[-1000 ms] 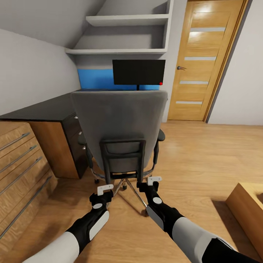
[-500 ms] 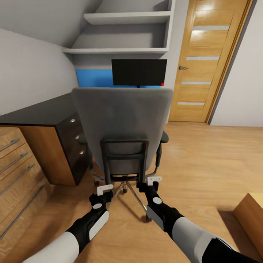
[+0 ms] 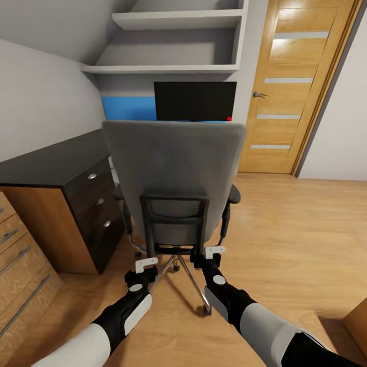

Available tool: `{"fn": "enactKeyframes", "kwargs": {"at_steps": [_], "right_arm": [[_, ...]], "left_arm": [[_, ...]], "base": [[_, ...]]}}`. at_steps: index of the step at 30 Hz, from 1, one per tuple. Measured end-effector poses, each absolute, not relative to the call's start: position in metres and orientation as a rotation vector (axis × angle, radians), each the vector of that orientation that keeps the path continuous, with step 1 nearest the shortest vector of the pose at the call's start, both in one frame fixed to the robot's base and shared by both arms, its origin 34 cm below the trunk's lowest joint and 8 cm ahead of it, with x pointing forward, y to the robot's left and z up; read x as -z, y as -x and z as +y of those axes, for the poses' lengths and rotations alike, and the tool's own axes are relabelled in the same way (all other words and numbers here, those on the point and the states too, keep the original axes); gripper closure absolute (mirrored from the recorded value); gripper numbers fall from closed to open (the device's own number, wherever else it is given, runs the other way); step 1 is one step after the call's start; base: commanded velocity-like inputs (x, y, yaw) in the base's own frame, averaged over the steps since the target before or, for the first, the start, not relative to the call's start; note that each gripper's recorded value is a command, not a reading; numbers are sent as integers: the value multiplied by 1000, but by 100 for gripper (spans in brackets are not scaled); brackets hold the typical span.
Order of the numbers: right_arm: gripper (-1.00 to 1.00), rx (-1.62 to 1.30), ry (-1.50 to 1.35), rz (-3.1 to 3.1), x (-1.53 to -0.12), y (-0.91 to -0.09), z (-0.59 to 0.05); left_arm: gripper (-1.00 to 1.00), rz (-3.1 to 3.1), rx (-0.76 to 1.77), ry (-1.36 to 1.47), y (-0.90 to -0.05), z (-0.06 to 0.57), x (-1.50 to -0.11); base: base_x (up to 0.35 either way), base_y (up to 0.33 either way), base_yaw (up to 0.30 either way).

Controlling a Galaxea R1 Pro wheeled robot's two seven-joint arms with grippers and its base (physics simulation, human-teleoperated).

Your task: In the bedroom, organize the workspace by keeping the computer under the desk, ensuring the monitor is on the desk, placing the keyboard on the desk next to the monitor, placing the mouse on the desk next to the keyboard, moving the folder from the swivel chair onto the desk next to the mouse, stacking the notebook on top of the folder with the pen on top of the notebook, and positioning the swivel chair next to the desk.

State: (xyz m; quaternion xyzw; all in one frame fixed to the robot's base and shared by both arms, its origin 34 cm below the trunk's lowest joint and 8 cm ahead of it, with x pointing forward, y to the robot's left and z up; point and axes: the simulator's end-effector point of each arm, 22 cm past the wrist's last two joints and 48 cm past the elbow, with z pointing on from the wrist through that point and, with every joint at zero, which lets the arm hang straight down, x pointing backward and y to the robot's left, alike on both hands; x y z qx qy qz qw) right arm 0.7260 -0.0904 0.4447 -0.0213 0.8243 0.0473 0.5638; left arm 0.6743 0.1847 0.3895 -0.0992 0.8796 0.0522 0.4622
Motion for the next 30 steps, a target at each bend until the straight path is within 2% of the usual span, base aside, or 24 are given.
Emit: {"fn": "enactKeyframes", "kwargs": {"at_steps": [30], "right_arm": [[-100,-112,44,1939,-445,-726,-91]], "left_arm": [[-100,2164,-128,245,-674,185,-389]], "base": [[329,0,0]]}}
